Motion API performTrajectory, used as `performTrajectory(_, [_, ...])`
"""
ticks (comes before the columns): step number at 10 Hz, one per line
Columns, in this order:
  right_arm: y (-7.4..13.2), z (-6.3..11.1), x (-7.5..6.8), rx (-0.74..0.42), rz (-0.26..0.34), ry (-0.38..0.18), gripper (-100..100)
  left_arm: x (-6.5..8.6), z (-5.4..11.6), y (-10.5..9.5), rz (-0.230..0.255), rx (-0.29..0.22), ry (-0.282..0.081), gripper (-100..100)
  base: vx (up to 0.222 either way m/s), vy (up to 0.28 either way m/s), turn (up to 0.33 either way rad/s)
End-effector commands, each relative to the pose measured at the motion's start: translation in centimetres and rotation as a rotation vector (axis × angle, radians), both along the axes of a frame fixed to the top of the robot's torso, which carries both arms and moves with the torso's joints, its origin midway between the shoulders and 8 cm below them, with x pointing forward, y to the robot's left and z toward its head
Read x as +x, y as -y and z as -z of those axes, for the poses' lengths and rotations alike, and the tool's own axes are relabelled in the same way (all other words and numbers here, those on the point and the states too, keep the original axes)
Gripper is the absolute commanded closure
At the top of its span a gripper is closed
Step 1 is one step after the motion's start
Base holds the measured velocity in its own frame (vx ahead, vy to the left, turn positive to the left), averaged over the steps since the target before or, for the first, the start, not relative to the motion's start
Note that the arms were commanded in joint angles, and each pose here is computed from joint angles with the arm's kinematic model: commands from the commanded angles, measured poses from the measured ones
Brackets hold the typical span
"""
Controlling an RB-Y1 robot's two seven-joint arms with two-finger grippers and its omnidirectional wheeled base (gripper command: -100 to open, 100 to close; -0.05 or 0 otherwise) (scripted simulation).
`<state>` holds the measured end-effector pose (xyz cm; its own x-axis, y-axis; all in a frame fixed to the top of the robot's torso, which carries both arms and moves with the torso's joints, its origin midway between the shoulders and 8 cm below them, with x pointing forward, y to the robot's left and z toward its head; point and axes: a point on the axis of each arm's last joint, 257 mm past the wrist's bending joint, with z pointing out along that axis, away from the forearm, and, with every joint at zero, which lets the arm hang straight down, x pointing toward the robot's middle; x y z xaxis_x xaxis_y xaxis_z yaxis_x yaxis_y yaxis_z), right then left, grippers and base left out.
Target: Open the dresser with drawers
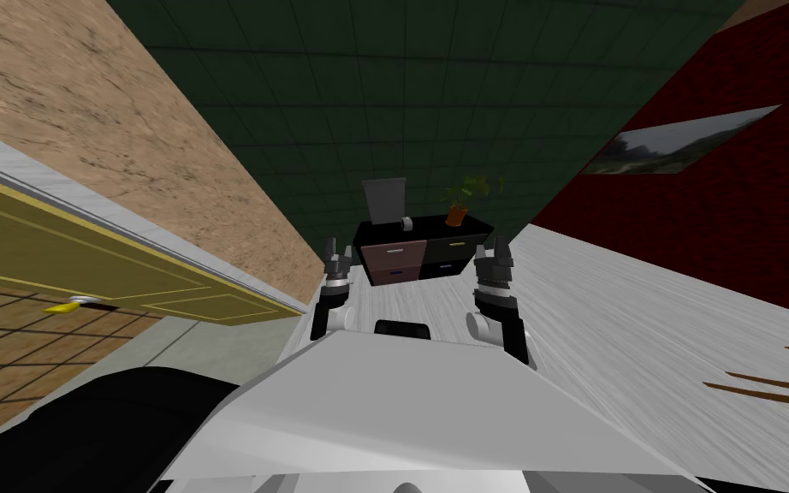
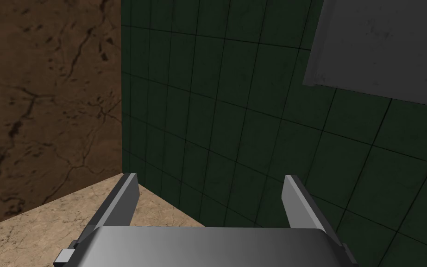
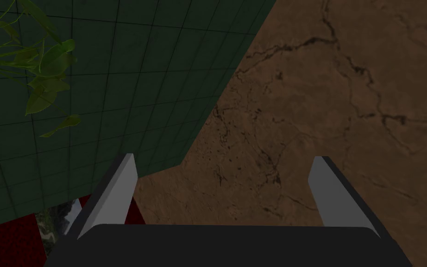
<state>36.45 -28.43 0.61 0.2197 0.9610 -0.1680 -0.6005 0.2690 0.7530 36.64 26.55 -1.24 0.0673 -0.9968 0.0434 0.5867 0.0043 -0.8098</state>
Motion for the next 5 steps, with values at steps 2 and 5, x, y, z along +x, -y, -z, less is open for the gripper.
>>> performTrajectory(2, [0.00,0.00,0.00,0.000,0.000,0.000,0,0.00,0.00,0.00,0.000,0.000,0.000,0,0.000,0.000,0.000])
performTrajectory(5, [0.00,-0.01,0.00,0.000,0.000,0.000,0,0.00,-0.01,0.00,0.000,0.000,0.000,0,0.000,0.000,0.000])
